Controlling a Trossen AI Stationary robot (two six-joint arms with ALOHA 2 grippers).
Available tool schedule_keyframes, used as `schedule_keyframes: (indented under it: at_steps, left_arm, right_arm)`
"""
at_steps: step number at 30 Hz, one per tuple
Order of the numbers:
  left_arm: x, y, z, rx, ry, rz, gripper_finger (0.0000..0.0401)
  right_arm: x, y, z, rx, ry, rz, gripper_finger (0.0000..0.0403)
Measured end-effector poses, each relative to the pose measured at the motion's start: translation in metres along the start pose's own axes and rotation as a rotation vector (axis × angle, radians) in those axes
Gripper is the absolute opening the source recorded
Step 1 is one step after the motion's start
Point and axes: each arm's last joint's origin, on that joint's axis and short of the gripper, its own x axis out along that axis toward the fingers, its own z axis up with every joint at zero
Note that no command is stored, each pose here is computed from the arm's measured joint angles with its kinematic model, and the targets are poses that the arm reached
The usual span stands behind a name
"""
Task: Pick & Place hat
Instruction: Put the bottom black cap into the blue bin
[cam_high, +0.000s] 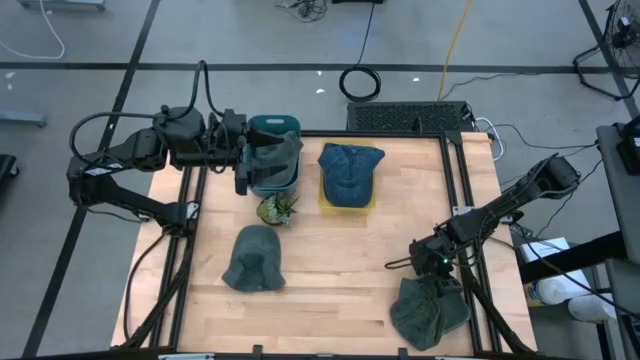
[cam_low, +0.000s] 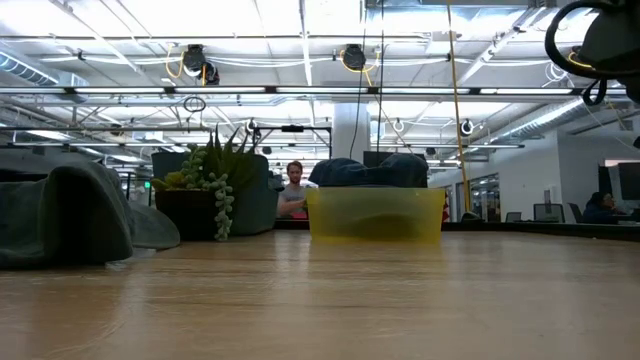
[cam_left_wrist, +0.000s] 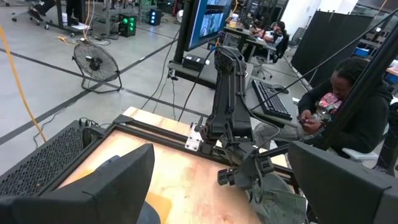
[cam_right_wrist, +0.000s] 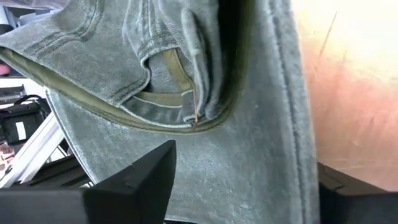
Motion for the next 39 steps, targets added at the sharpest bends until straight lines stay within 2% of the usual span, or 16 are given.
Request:
schedule_keyframes:
  at_steps: [10, 16, 20, 26, 31, 39]
  left_arm:
    - [0.0, 0.0, 0.0, -0.002, 0.0, 0.0, 0.0379]
    - [0.0, 0.0, 0.0, -0.017, 0.0, 0.0, 0.0379]
    - [0.0, 0.0, 0.0, -0.027, 0.001, -0.001, 0.0379]
    - [0.0, 0.0, 0.0, -0.028, 0.001, -0.001, 0.0379]
    - [0.0, 0.0, 0.0, -0.028, 0.001, 0.0, 0.0379]
    - [0.0, 0.0, 0.0, -0.028, 0.001, -0.001, 0.0379]
  right_arm:
    - [0.0, -0.001, 0.0, 0.018, -0.014, -0.023, 0.0145]
    - [0.0, -0.001, 0.002, 0.086, -0.037, -0.025, 0.007]
    - [0.0, 0.003, 0.008, 0.103, -0.093, 0.012, 0.0012]
    - [-0.002, 0.009, 0.021, 0.129, -0.244, 0.039, 0.0003]
    - [-0.009, 0.019, 0.031, 0.143, -0.374, 0.112, 0.0002]
    - [-0.037, 0.038, 0.036, 0.124, -0.624, 0.233, 0.0001]
